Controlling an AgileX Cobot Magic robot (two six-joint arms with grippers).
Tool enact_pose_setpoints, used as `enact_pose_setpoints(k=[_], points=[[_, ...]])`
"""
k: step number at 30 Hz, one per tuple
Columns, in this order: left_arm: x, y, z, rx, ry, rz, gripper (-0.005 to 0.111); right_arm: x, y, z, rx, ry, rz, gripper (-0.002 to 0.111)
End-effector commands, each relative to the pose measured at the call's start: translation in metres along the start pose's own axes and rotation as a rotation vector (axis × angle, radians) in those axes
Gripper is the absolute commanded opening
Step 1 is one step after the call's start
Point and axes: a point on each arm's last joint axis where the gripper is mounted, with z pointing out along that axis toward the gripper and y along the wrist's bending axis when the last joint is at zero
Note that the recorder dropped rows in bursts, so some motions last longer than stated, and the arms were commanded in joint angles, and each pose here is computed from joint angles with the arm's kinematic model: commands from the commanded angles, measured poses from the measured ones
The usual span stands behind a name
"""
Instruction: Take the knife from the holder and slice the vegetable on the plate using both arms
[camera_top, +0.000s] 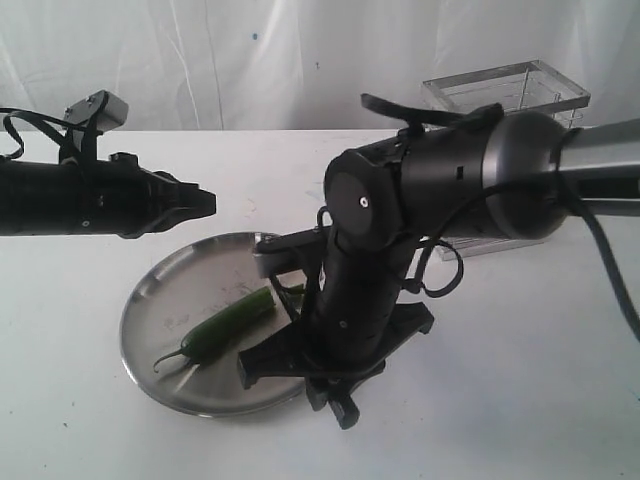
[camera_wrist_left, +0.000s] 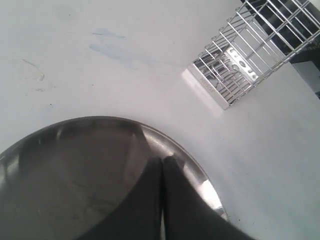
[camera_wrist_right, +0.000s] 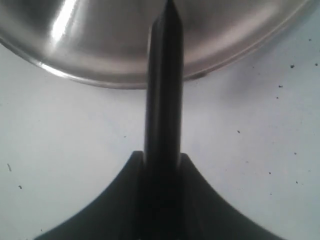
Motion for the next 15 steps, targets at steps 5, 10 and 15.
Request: enact_pose_setpoints(k=[5,10,15], points=[[-0.002,-0.002,-0.003,0.005,-0.019,-0.001,0.000,-0.006,-0.001,0.008,-0.002,-0.010,-0.003,0.000],[-0.002,-0.002,-0.003,0.005,-0.019,0.007,0.000,-0.009,-0.001,0.011,-0.006,-0.029,-0.003,0.000],[-0.002,-0.002,-0.003,0.005,-0.019,0.022,0.000,-0.009,-0.002,0.020,0.002,-0.002,-0.008,0.000]])
